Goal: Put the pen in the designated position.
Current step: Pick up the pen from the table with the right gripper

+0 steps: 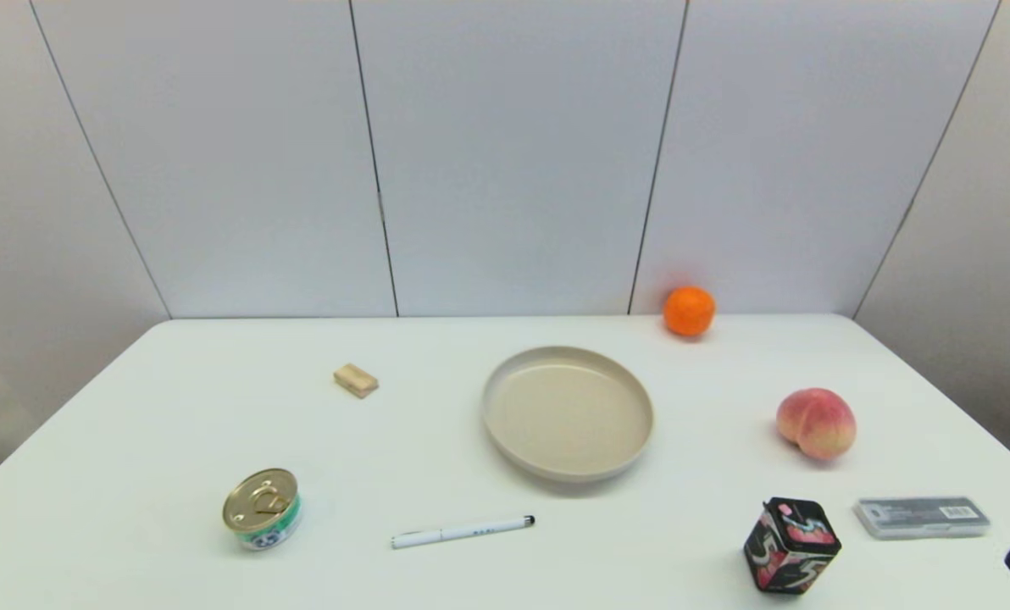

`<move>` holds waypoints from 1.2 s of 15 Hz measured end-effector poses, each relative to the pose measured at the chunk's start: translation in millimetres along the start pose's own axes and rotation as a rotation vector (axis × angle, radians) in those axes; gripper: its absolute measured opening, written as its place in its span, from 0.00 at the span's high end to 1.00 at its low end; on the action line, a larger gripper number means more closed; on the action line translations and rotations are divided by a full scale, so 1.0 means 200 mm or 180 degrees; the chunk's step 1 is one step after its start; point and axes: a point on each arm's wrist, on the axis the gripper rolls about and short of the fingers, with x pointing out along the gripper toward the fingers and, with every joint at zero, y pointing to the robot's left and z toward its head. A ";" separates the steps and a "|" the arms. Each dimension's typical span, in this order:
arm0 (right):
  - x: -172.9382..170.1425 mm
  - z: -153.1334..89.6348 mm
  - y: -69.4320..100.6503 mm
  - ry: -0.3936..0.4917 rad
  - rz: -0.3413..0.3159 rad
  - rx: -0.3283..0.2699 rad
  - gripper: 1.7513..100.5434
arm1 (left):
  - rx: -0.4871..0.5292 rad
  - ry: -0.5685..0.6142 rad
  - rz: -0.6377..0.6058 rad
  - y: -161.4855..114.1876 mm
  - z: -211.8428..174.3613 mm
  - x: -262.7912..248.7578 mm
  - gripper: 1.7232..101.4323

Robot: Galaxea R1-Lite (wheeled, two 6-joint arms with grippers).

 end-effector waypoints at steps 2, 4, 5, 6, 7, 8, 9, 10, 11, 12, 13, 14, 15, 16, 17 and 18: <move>0.13 0.07 -0.03 0.0142 0.0476 -0.0164 0.03 | 0.0000 -0.0003 0.0000 0.00 0.00 0.00 0.04; 0.25 0.07 -0.04 0.0278 0.1005 -0.0445 0.03 | 0.0001 0.0001 -0.0001 0.00 0.00 0.00 0.04; 0.31 0.06 -0.05 0.0334 0.1261 -0.0555 0.03 | 0.0000 0.0001 -0.0001 0.00 0.00 0.00 0.04; 0.37 0.03 -0.05 0.0390 0.1515 -0.0644 0.03 | 0.0000 -0.0001 -0.0001 0.00 0.00 0.00 0.04; 0.43 0.00 -0.05 0.0452 0.1734 -0.0710 0.03 | 0.0001 0.0000 0.0000 0.00 0.00 0.00 0.04; 0.48 -0.03 -0.05 0.0512 0.1903 -0.0761 0.03 | 0.0000 0.0001 0.0000 0.00 0.00 0.00 0.04; 0.52 -0.06 -0.05 0.0594 0.2033 -0.0786 0.03 | 0.0000 0.0001 -0.0001 0.00 0.00 0.00 0.04; 0.57 -0.09 -0.05 0.0695 0.2154 -0.0810 0.03 | 0.0001 0.0001 0.0000 0.00 0.00 0.00 0.04; 0.62 -0.11 -0.05 0.0765 0.2244 -0.0823 0.03 | 0.0001 0.0001 0.0000 0.00 0.00 0.00 0.04; 0.67 -0.12 -0.04 0.0834 0.2333 -0.0810 0.03 | 0.0000 0.0001 0.0000 0.00 0.00 0.00 0.04; 0.72 -0.13 -0.03 0.0890 0.2407 -0.0793 0.03 | 0.0001 -0.0001 0.0000 0.00 0.00 0.00 0.04; 0.76 -0.13 -0.03 0.0933 0.2457 -0.0778 0.03 | 0.0000 0.0000 0.0000 0.00 0.00 0.00 0.04; 0.81 -0.12 -0.03 0.0948 0.2491 -0.0775 0.03 | 0.0000 -0.0001 0.0000 0.00 0.00 0.00 0.04; 0.87 -0.10 -0.03 0.0942 0.2521 -0.0770 0.03 | 0.0001 0.0001 0.0000 0.00 0.00 0.00 0.04; 0.92 -0.07 -0.02 0.0931 0.2548 -0.0749 0.03 | 0.0001 0.0001 -0.0001 0.00 0.00 0.00 0.04; 0.98 -0.05 -0.01 0.0917 0.2566 -0.0707 0.03 | 0.0000 0.0001 -0.0001 0.00 0.00 0.00 0.04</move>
